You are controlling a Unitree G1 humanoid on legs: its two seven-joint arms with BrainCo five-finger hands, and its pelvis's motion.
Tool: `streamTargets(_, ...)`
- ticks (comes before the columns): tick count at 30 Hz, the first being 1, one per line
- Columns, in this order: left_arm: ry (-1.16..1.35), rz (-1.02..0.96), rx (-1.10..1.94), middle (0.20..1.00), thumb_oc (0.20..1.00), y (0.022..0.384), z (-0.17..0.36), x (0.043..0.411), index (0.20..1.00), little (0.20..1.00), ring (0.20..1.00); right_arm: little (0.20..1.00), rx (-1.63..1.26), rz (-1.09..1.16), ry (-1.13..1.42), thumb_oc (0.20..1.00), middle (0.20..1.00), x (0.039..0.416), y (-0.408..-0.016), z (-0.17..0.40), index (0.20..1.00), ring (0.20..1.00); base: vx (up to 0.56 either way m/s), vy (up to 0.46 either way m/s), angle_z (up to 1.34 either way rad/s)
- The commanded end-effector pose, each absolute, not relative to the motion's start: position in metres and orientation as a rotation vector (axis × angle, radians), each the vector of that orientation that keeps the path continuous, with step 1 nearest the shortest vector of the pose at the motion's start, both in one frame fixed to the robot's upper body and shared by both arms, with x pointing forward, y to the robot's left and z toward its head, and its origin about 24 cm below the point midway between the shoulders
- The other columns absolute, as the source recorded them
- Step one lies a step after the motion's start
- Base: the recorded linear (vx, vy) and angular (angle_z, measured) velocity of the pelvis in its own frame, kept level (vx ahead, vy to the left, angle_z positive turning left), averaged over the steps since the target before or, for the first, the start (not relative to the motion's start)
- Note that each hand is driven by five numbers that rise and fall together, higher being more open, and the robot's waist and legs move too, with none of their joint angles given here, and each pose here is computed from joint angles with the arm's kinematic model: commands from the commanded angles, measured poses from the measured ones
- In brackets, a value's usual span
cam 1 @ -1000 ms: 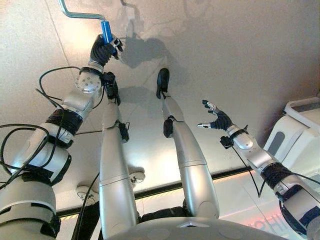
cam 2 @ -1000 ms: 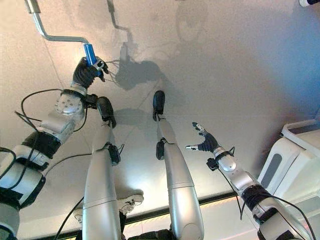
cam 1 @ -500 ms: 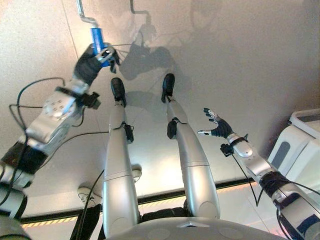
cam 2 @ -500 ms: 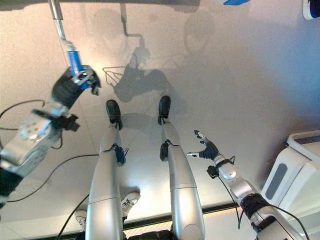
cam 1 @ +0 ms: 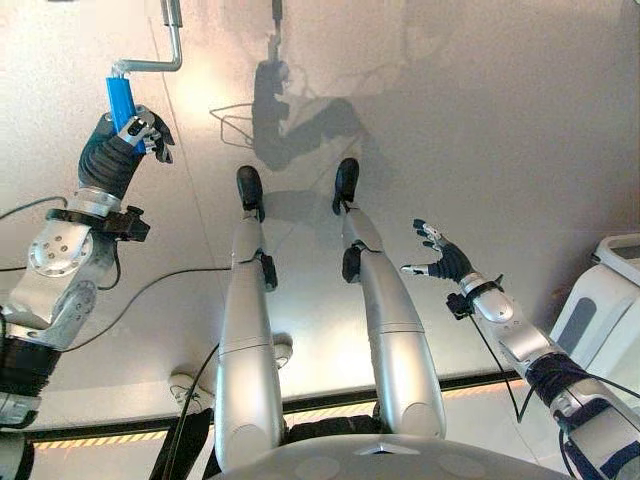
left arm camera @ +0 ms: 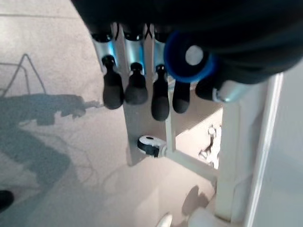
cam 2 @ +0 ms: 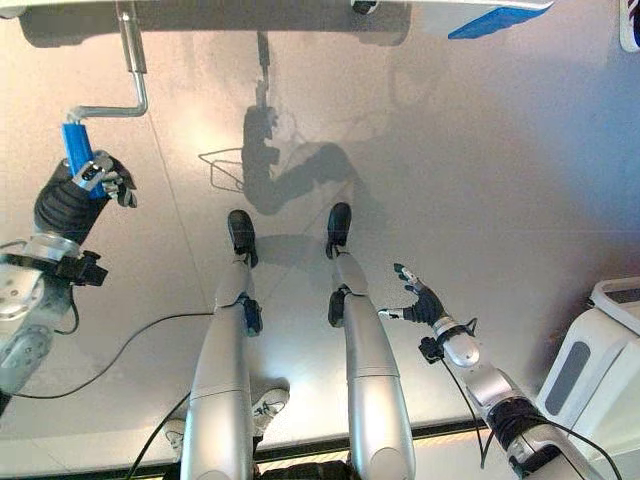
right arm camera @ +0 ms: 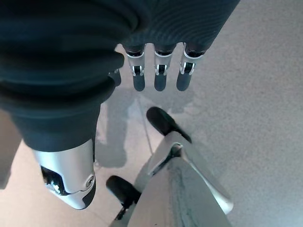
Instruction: Raise the hospital bed
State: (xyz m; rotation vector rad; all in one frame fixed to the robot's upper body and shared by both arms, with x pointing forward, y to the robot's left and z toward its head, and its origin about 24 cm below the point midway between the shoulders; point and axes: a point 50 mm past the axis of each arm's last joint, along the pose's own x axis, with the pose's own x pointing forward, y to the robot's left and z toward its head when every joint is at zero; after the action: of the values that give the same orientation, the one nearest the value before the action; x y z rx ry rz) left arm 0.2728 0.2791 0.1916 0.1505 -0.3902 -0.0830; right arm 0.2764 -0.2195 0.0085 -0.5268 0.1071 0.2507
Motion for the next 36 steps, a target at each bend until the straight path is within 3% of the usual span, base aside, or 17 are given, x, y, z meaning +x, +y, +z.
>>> streamTargets(1, -0.346, -0.045, 0.239, 0.2, 0.2, 0.287, 0.154, 0.243, 0.2, 0.2, 0.2, 1.0, -0.565, 0.238, 0.181, 1.0, 1.0, 0.251, -0.237, -0.01, 1.0, 1.0, 0.0, 0.0, 0.0)
streamTargets(16, -0.268, 0.184, 0.071, 0.2, 0.2, 0.283, 0.129, 0.31, 0.2, 0.2, 0.2, 1.0, -0.597, 0.241, 0.11, 1.0, 1.0, 0.268, -0.232, 0.01, 1.0, 1.0, 0.0, 0.011, 0.03)
streamTargets(23, -0.115, 0.333, 0.017, 0.2, 0.2, 0.294, 0.118, 0.347, 0.2, 0.2, 0.2, 1.0, -0.599, 0.256, 0.082, 1.0, 1.0, 0.279, -0.225, 0.02, 1.0, 1.0, 0.0, 0.007, 0.01)
streamTargets(28, -0.056, 0.357, 0.074, 0.2, 0.2, 0.298, 0.117, 0.357, 0.2, 0.2, 0.2, 1.0, -0.589, 0.278, 0.075, 1.0, 1.0, 0.282, -0.222, 0.022, 1.0, 1.0, 0.0, 0.001, -0.07)
streamTargets(36, -0.097, 0.285, 0.171, 0.2, 0.2, 0.277, 0.141, 0.375, 0.2, 0.2, 0.2, 1.0, -0.582, 0.293, 0.055, 1.0, 1.0, 0.288, -0.219, 0.029, 1.0, 1.0, 0.0, 0.002, -0.04)
